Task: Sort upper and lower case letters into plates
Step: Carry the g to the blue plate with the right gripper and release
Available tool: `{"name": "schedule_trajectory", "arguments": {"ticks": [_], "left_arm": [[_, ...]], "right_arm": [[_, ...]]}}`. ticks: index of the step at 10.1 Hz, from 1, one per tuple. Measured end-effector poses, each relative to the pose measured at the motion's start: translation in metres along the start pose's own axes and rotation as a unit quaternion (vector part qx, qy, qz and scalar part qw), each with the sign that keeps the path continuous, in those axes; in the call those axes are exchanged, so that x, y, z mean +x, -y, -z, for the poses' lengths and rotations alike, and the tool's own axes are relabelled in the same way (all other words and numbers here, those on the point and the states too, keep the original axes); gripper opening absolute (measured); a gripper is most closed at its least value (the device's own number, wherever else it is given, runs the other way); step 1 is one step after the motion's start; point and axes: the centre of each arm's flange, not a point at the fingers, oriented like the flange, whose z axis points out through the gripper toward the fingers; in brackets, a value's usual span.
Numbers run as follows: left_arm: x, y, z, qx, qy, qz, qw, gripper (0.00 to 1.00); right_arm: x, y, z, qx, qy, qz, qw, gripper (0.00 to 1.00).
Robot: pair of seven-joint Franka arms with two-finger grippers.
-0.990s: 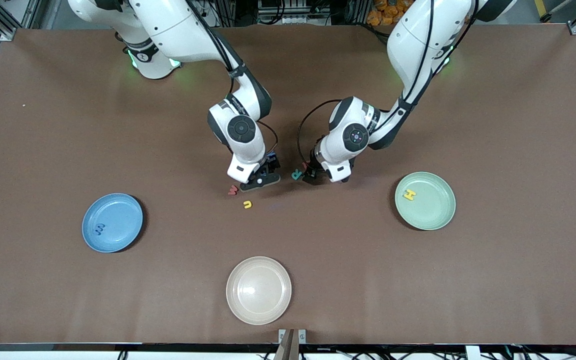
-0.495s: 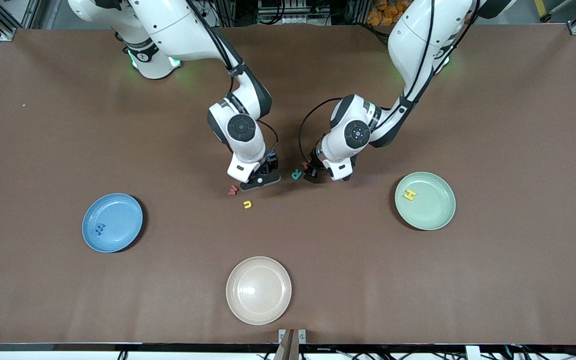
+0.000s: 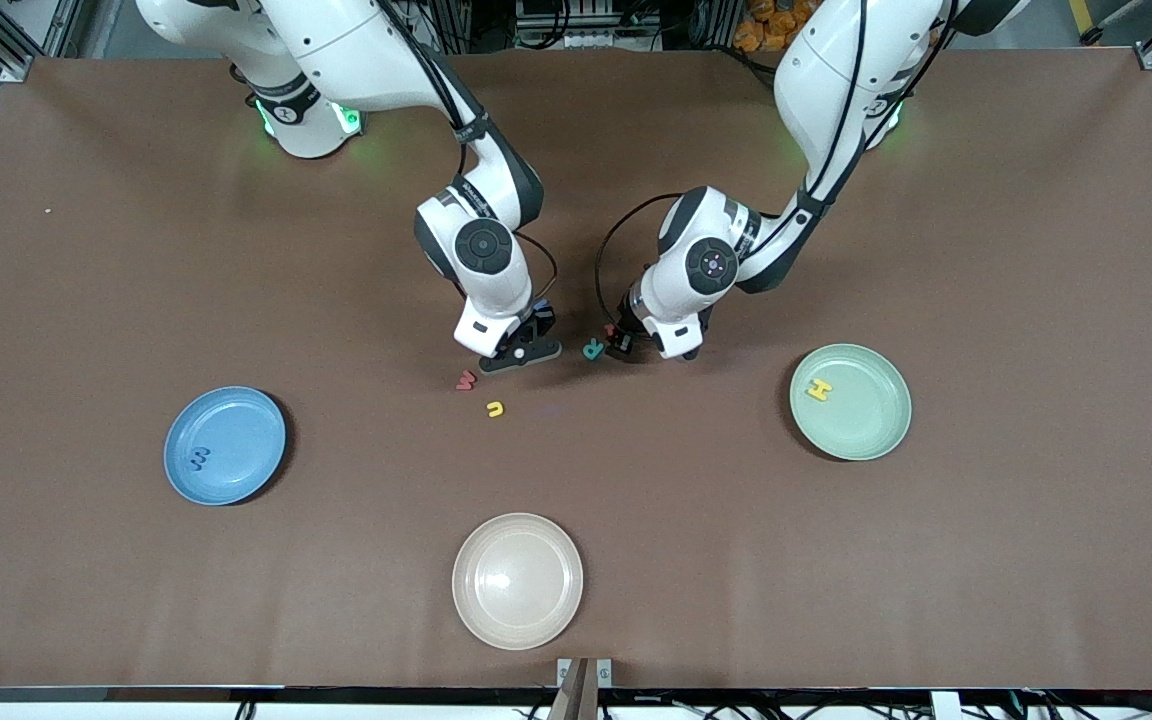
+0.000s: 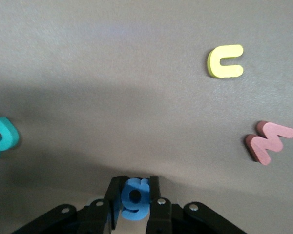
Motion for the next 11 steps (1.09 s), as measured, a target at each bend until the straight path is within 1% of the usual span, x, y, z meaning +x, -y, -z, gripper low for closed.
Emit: {"name": "schedule_trajectory", "arguments": {"ticks": [2,4,5,6,7,8,9,10,11], "left_arm": [[-0.003,0.001,-0.001,0.0,0.0,-0.003,1.0,0.64],[-0.003,0.0,0.0,0.0,0.0,-0.003,1.0,0.63],[-0.003,0.0,0.0,0.0,0.0,-0.003,1.0,0.62],[-0.004,0.0,0.0,-0.001,0.0,-0.003,1.0,0.58],[-0.005,0.0,0.0,0.0,0.001,-0.004,1.0,0.56],[-0.006,0.001,0.001,0.0,0.001,-0.005,1.0,0.49],[-0.006,0.001,0.001,0.001,0.001,-0.005,1.0,0.48],[-0.006,0.001,0.001,0.0,0.001,-0.005,1.0,0.43],[-0.007,0.0,0.002,0.0,0.001,-0.005,1.0,0.43]], "right_arm": [[0.012,-0.019,0.023,0.001,-0.007,-0.022,1.0,0.27],[0.035,-0.072,0.051,0.005,-0.016,-0.065,0.998,0.27],[0.046,-0.106,0.06,0.002,-0.019,-0.084,0.996,0.27],[0.055,-0.145,0.065,-0.011,-0.019,-0.095,0.995,0.27],[0.061,-0.187,0.068,-0.027,-0.017,-0.097,0.995,0.27],[0.065,-0.23,0.072,-0.044,-0.014,-0.094,0.995,0.27],[0.066,-0.276,0.076,-0.06,-0.01,-0.085,0.995,0.27],[0.063,-0.322,0.081,-0.073,-0.005,-0.073,0.995,0.27],[0.058,-0.367,0.085,-0.079,0.0,-0.062,0.995,0.27]]}}
